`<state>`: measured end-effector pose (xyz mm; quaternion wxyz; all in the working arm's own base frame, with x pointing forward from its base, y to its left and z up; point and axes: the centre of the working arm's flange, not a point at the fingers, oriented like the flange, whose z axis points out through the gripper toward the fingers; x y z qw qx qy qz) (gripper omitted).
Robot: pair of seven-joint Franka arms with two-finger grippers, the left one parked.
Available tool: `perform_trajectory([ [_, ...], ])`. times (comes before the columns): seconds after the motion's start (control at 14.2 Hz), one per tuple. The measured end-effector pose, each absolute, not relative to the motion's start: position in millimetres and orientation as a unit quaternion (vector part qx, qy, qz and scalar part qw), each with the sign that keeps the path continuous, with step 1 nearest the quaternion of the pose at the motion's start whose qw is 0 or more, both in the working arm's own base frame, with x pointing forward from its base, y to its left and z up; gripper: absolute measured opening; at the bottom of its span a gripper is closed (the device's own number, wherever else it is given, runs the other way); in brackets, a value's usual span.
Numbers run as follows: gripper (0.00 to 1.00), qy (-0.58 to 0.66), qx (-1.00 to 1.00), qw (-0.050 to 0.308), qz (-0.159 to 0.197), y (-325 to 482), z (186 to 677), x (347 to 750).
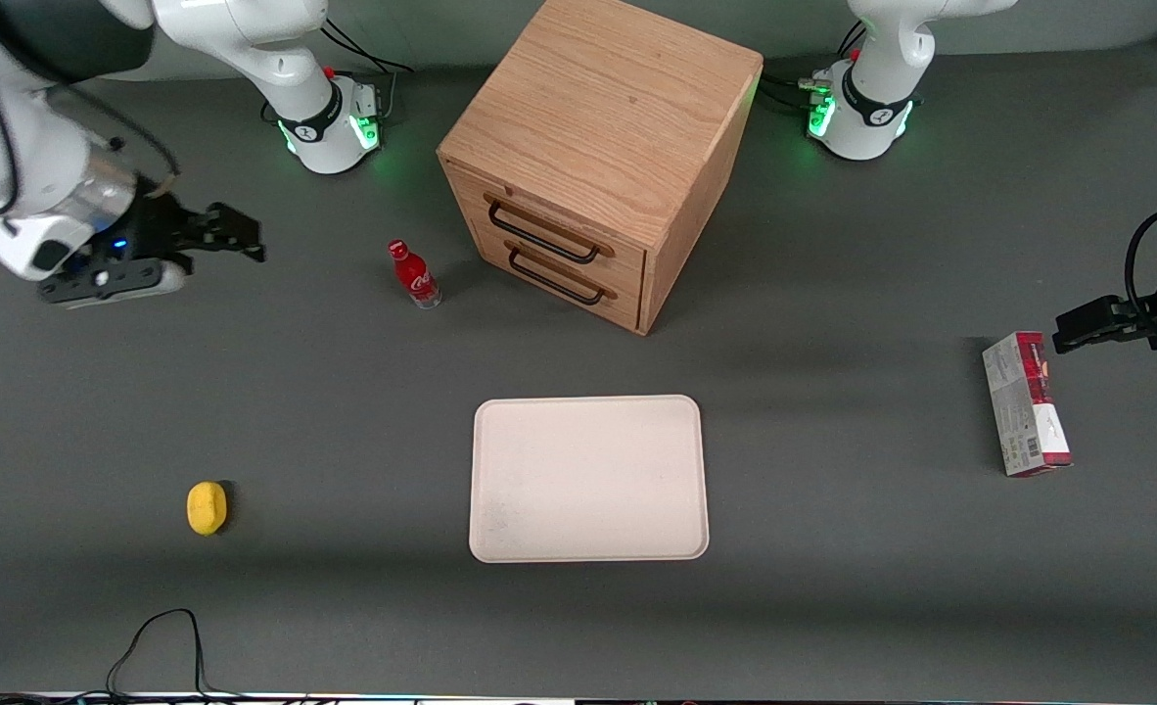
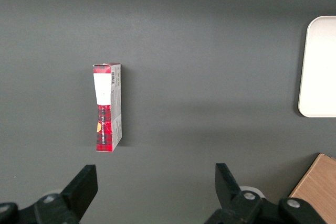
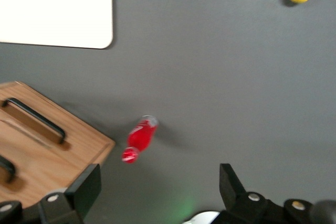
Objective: Place coke bottle on tray
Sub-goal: 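Move the open right gripper toward the red Coca-Cola bottle by the cabinet, then lower the right gripper over the bottle cap and close on it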
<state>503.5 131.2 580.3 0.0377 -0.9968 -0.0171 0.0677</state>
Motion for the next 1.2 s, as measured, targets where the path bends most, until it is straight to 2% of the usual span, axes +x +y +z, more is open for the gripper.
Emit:
perform_trajectory([
  [0.14, 1.0, 0.0, -0.996, 0.028, 0.08, 169.2, 596.0, 485.9],
  [0.35, 1.0, -0.002, -0.997, 0.025, 0.076, 192.0, 614.8, 466.4],
  [0.63, 1.0, 0.004, -0.995, 0.038, 0.097, 201.4, 606.8, 452.6],
  [0.84, 1.0, 0.007, -0.994, 0.041, 0.1, 202.9, 561.1, 438.0],
  [1.2, 1.0, -0.015, -0.996, 0.035, 0.086, 209.4, 460.6, 368.8],
])
